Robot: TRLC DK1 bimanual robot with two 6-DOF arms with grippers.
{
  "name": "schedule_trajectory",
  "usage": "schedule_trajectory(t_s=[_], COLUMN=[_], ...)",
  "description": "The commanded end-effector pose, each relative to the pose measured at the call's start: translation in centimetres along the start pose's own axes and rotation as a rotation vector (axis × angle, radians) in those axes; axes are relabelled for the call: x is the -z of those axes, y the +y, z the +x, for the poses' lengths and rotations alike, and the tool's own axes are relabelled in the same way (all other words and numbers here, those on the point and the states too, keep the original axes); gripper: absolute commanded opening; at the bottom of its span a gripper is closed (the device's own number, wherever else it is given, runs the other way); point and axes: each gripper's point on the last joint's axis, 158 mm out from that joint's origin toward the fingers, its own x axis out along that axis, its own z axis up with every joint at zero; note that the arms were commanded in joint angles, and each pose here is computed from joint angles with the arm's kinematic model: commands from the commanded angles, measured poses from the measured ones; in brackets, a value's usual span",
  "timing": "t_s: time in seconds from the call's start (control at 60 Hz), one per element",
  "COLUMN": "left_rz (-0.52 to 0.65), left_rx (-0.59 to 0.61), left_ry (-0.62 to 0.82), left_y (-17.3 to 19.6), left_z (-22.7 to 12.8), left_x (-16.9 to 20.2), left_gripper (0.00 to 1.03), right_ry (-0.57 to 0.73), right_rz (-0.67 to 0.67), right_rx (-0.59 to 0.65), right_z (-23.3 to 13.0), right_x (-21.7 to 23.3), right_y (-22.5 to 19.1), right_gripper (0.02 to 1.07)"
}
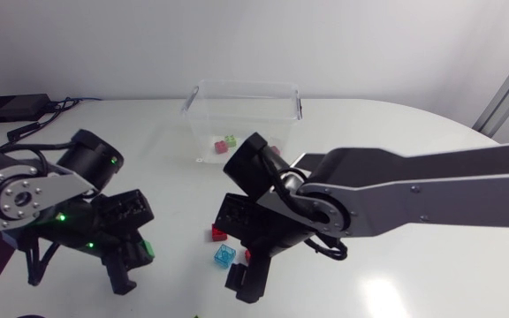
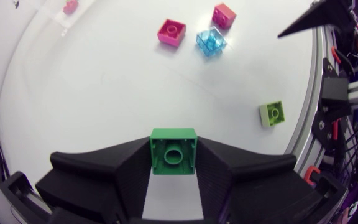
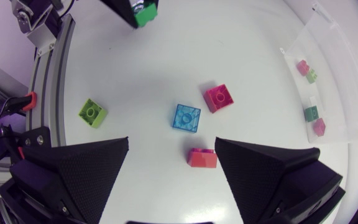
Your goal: Place the duplo bricks in the container
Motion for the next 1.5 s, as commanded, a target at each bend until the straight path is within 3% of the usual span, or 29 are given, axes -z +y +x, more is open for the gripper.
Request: schedule_trajectory(t_s=[0.0,0.217,0.4,0.667,1.0,1.167,1.3,1.483], left_rz=[0.009,0.014,0.041,0.076,0.081,0.068,0.062,0.055], left_rx=[-0.043,-0.152,-0.184,-0.177,-0.147,-0.128,-0.125,-0.112], left_ry=[-0.091,-0.319,-0.44,-0.537,-0.566,-0.548,-0.546,-0.53], left_y=[1.7,6.0,8.5,12.2,17.1,18.8,19.6,20.3], left_z=[-2.4,-7.6,-9.6,-9.3,-5.8,-3.4,-2.6,-1.2], left_x=[-2.6,-8.5,-12.9,-18.4,-22.8,-23.8,-24.4,-24.8], left_gripper=[0.28,0.29,0.29,0.3,0.31,0.33,0.39,0.46], right_ry=[0.048,0.078,0.107,0.119,0.121,0.135,0.154,0.182], right_rz=[0.001,0.038,0.067,0.091,0.093,0.09,0.089,0.086], right_rx=[-0.001,0.015,0.02,0.026,0.027,0.021,0.018,0.008], right_z=[1.4,2.5,3.6,4.9,5.6,5.9,6.1,6.1], right_x=[2.0,3.5,4.8,4.9,4.2,3.8,4.1,4.9], right_y=[-0.2,-1.9,-3.1,-4.4,-5.6,-5.6,-5.7,-5.3], right_gripper=[1.02,1.02,1.02,1.02,1.01,0.84,0.64,0.62])
